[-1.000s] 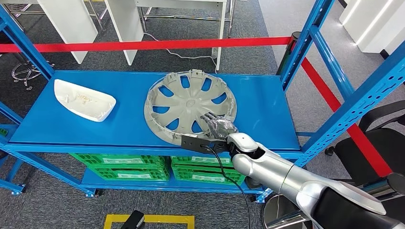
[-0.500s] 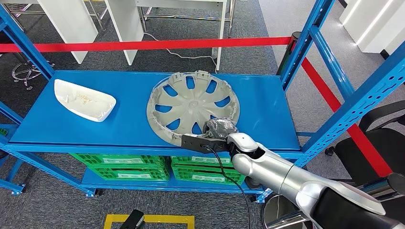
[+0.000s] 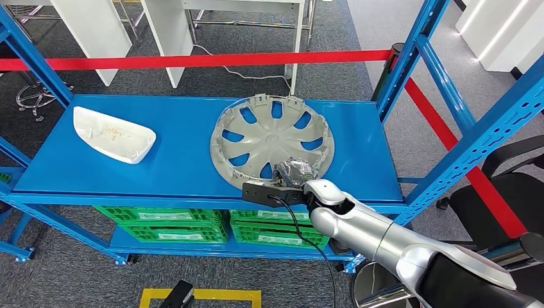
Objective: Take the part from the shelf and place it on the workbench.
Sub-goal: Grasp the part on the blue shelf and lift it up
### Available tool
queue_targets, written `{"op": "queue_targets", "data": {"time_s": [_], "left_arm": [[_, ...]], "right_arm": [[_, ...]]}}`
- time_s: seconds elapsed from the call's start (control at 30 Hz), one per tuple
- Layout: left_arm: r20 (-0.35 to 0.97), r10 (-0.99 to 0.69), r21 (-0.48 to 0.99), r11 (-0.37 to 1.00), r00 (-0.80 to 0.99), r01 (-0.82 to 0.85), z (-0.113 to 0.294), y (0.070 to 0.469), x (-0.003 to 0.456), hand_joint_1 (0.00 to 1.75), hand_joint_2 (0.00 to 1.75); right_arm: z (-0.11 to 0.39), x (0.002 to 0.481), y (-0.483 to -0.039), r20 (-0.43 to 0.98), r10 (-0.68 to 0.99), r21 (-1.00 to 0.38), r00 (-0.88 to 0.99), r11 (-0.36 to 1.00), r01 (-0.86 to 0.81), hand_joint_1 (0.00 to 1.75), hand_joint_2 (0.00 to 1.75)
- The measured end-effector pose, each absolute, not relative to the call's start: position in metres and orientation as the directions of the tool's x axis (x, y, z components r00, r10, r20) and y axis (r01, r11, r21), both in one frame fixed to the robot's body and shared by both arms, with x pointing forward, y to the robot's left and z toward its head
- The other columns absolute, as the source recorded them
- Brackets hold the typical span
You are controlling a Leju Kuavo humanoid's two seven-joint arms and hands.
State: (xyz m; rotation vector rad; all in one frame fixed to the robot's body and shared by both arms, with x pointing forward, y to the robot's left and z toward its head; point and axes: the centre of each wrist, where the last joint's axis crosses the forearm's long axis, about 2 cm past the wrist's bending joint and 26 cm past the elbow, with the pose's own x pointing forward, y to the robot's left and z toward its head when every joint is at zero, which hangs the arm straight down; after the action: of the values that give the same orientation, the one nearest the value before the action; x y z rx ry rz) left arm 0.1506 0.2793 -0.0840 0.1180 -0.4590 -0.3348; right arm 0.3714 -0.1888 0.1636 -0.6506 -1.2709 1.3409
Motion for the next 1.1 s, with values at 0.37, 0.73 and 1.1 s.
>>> {"op": "queue_targets", "data": {"time_s": [0.37, 0.73, 1.1], "left_arm": [[0.426, -0.333, 0.186, 0.942, 0.841, 0.279, -0.086, 0.280, 0.144, 0.00, 0.00], [0.447, -0.312, 0.177, 0.950, 0.839, 0.259, -0.092, 0.277, 0.125, 0.00, 1.31], [0.498, -0.261, 0.143, 0.965, 0.827, 0.219, -0.093, 0.262, 0.116, 0.00, 1.75]], "right_arm": [[0.157, 0.360, -0.191, 0.530, 0.811, -0.832, -0.246, 0.442, -0.334, 1.75, 1.75], [0.168, 0.325, -0.187, 0.731, 0.589, -0.680, -0.344, 0.669, -0.300, 1.75, 1.75], [0.223, 0.286, -0.184, 0.847, 0.164, -0.378, -0.506, 0.855, -0.356, 1.75, 1.75]]}}
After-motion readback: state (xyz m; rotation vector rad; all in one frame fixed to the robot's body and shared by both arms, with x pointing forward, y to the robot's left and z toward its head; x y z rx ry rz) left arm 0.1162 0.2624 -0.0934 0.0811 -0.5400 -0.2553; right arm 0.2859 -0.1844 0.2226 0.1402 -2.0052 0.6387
